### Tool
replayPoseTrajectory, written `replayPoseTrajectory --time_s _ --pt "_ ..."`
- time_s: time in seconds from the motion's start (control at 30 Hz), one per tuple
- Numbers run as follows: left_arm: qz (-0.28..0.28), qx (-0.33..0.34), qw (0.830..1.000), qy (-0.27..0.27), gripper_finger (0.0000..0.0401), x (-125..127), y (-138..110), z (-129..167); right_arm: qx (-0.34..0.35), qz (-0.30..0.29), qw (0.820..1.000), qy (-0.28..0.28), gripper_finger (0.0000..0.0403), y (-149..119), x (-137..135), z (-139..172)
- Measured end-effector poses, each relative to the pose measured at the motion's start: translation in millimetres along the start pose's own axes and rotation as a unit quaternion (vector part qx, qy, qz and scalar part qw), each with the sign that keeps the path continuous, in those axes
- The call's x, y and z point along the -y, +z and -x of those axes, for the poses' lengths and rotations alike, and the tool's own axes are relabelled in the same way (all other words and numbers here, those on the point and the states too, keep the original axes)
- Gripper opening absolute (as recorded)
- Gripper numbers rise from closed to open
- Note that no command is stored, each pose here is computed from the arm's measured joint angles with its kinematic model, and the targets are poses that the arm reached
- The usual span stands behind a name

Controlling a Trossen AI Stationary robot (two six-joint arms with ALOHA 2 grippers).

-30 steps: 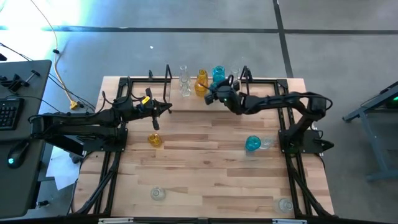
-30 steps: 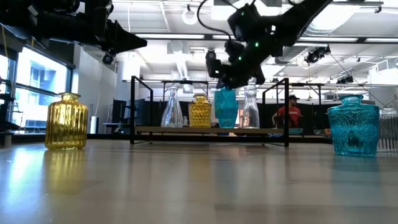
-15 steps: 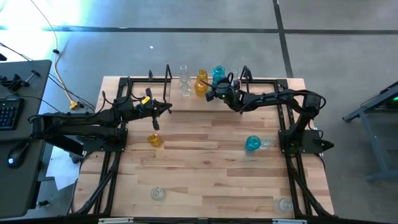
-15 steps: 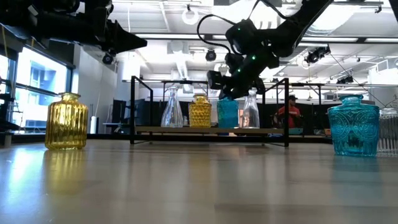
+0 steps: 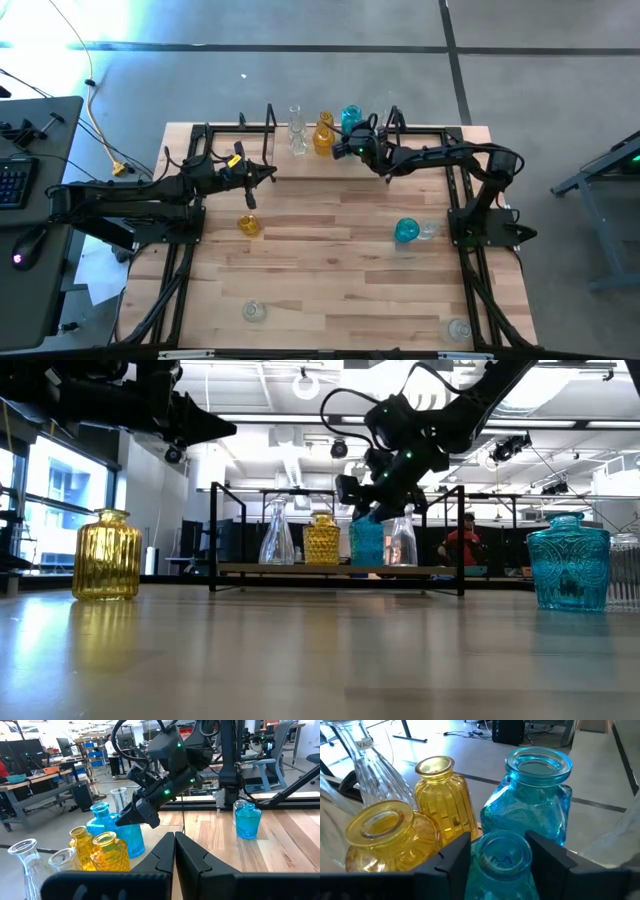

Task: Sort vases onto shelf
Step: Put the blue vase on the shelf aligned with the other blue vase

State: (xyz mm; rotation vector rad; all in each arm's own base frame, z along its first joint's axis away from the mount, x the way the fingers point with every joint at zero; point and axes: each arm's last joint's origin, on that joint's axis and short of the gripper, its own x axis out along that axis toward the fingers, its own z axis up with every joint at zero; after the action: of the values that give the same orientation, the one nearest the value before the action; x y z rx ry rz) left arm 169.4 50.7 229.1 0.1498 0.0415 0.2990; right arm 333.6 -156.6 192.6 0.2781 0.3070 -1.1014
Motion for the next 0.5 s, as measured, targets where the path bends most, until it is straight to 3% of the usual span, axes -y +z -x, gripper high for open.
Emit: replayPoseTrajectory --time_s 0.27,0.5 --pt "0.0 0.0 1.0 0.0 0.0005 0.0 0.1 0.0 0.018 0.018 0.999 0.024 0.0191 6.9 -8.8 12.4" --pt "-0.003 0.0 1.0 0.0 0.0005 0.1 0.1 0.0 0.043 0.053 0.996 0.059 0.019 28.9 -19.4 57.0"
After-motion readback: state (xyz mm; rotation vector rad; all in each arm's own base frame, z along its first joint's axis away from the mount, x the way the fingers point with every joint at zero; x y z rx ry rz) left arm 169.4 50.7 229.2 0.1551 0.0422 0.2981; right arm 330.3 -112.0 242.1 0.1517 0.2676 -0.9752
